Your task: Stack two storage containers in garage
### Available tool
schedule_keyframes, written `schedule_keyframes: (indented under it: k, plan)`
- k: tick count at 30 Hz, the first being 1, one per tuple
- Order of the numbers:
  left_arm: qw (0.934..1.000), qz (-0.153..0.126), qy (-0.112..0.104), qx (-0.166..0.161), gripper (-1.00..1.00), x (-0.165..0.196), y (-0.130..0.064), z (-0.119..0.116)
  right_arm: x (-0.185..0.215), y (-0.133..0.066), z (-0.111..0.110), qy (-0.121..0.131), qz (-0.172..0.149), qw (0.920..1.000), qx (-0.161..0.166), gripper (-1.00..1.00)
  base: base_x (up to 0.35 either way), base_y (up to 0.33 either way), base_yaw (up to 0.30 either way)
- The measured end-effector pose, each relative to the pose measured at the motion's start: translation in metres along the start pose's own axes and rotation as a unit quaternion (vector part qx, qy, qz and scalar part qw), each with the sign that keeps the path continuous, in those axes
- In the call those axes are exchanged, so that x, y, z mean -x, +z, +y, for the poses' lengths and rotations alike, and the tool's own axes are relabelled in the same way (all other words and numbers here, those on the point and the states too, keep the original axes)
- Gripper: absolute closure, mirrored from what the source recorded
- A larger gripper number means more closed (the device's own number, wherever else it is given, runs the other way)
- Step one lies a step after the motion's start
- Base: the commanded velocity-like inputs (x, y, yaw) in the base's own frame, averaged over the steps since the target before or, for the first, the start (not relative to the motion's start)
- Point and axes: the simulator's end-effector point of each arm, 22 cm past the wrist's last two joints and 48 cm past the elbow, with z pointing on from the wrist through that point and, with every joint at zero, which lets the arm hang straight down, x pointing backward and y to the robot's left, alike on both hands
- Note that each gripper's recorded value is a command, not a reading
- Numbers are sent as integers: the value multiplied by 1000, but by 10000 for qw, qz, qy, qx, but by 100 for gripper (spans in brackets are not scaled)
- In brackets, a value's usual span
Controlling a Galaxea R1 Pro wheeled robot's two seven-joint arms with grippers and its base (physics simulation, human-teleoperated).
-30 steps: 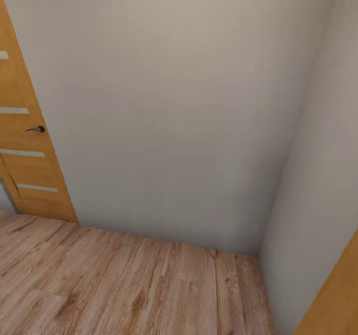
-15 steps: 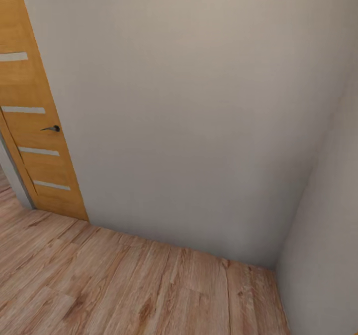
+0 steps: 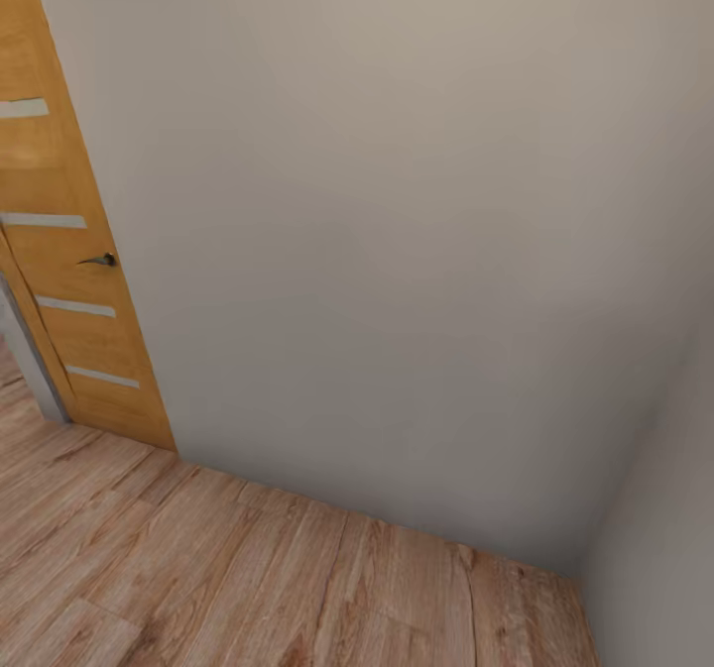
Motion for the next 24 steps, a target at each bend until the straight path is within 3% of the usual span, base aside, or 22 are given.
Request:
schedule_keyframes:
  k: [18,24]
  plan:
    - [10000,0,0,3,-100,0,0,0,0,0,0,-3,-7,10000,-3,-100,311,0,272]
    - [10000,0,-2,3,-100,0,0,0,0,0,0,-1,0,10000,1,-100,250,0,70]
